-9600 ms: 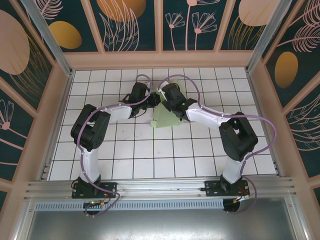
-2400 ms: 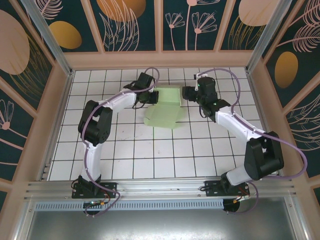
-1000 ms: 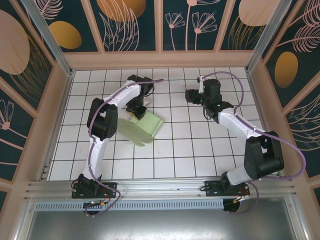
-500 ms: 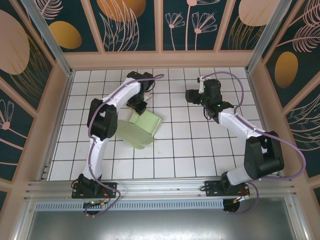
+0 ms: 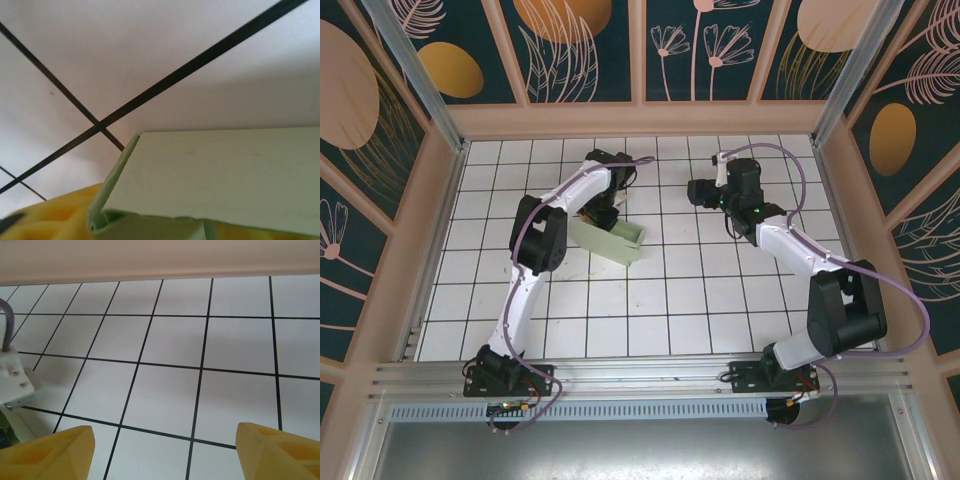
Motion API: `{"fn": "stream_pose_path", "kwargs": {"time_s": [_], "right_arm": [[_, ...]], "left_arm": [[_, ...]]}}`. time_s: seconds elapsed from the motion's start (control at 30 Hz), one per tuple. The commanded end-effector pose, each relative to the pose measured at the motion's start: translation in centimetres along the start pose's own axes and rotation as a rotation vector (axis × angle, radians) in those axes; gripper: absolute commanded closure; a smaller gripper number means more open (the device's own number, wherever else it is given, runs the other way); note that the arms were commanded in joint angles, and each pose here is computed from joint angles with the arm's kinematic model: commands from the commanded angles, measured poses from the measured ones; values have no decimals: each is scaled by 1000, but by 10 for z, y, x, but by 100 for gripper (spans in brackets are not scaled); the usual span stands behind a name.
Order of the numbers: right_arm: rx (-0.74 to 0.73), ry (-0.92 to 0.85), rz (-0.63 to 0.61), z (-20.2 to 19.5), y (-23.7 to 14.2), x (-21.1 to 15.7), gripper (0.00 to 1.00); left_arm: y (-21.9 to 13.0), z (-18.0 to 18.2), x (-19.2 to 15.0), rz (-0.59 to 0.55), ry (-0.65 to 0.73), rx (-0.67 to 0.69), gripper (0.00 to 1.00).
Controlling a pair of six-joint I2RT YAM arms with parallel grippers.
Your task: Fold the paper box
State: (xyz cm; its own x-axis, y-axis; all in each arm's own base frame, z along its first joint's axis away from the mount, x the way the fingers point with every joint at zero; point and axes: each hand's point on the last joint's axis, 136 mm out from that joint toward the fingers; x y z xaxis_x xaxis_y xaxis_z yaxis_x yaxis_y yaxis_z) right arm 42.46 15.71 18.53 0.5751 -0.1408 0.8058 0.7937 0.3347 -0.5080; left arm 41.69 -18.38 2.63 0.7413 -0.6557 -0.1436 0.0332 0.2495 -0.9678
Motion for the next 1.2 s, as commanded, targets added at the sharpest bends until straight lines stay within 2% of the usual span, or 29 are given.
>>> {"fn": "stream_pose_path", "kwargs": {"time_s": [0.0, 0.13, 0.33, 0.43, 0.5, 0.57, 0.63, 0.7, 0.77, 0.83, 1.07, 1.17], "right_arm": [[21, 20, 4, 0, 5, -4, 25], [32, 25, 9, 1, 7, -5, 25], [48, 32, 12, 4, 6, -7, 25], [65, 32, 25, 7, 8, -10, 25], [93, 24, 47, 13, 11, -16, 25], [108, 15, 70, 18, 16, -22, 25], [114, 10, 94, 23, 20, -30, 25], [117, 10, 107, 27, 25, -34, 25], [124, 16, 118, 30, 29, -37, 25], [131, 13, 124, 35, 32, -39, 25], [154, -7, 159, 55, 44, -50, 25], [156, -17, 164, 61, 48, -52, 25]], "left_arm": [[-37, 11, 9, -84, -10, 47, 37], [-64, 25, 9, -141, -37, 103, 30], [-118, 54, 22, -299, -162, 205, 24], [-154, 76, 25, -439, -280, 287, 18], [-188, 86, 21, -577, -362, 319, 11], [-224, 99, 10, -740, -472, 343, 1], [-241, 110, -12, -837, -585, 333, 1], [-242, 123, -39, -862, -705, 371, 1], [-244, 136, -83, -882, -855, 477, 1], [-235, 137, -117, -898, -955, 505, 1], [-188, 112, -200, -1006, -1243, 381, 1], [-143, 89, -219, -975, -1347, 283, 1]]}}
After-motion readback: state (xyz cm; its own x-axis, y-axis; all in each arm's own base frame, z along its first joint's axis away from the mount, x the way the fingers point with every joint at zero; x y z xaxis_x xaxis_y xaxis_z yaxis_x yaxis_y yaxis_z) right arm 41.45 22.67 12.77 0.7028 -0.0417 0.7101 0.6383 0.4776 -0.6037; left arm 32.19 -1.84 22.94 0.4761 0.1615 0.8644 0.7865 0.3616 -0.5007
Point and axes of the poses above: each hand's point on the last joint's axis, 136 mm out from that joint toward the fingers, its own y axis out along the fingers, its own z axis along the line the jaws close on, x = y × z, and after that the axes turned 8 degrees about y, right-handed
